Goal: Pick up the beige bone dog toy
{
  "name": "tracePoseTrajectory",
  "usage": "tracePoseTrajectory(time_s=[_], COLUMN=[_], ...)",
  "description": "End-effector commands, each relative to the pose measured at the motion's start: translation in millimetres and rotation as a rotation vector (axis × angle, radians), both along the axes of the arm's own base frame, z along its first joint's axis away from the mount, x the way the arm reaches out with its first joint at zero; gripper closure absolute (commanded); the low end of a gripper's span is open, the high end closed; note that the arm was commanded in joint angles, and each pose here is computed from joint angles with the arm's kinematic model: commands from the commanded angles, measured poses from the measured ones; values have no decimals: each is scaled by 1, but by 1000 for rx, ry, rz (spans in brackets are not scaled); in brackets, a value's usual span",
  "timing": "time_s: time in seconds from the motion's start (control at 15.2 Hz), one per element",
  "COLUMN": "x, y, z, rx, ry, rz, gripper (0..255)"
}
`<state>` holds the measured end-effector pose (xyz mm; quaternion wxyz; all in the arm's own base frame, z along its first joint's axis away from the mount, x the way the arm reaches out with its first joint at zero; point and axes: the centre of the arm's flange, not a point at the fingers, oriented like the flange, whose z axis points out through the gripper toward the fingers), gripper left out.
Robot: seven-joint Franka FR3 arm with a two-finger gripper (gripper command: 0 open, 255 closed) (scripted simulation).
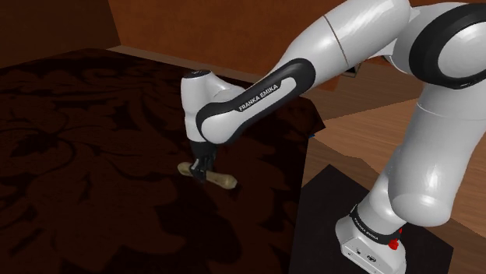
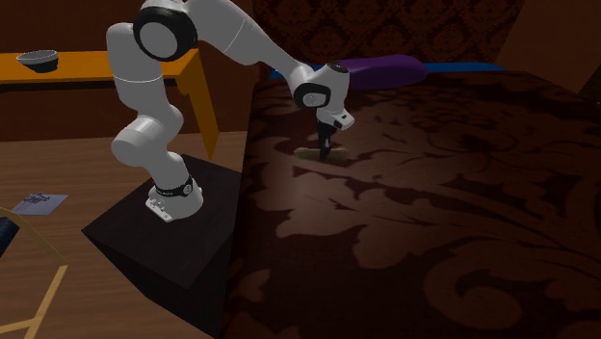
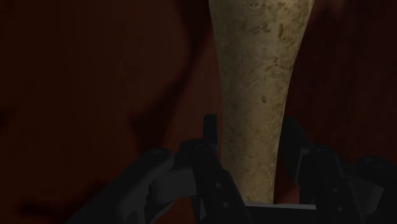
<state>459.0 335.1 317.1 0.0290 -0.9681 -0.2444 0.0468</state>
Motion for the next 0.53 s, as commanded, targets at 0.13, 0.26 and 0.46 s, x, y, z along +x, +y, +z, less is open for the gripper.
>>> tracePoseTrajectory(time_s=[0.13, 0.26, 0.46], x=[0, 0, 0], y=[-1, -1, -1], z=[22, 33, 39], rx=[0, 0, 0], ry=[0, 0, 0], rz=[0, 0, 0], gripper=[255, 255, 255])
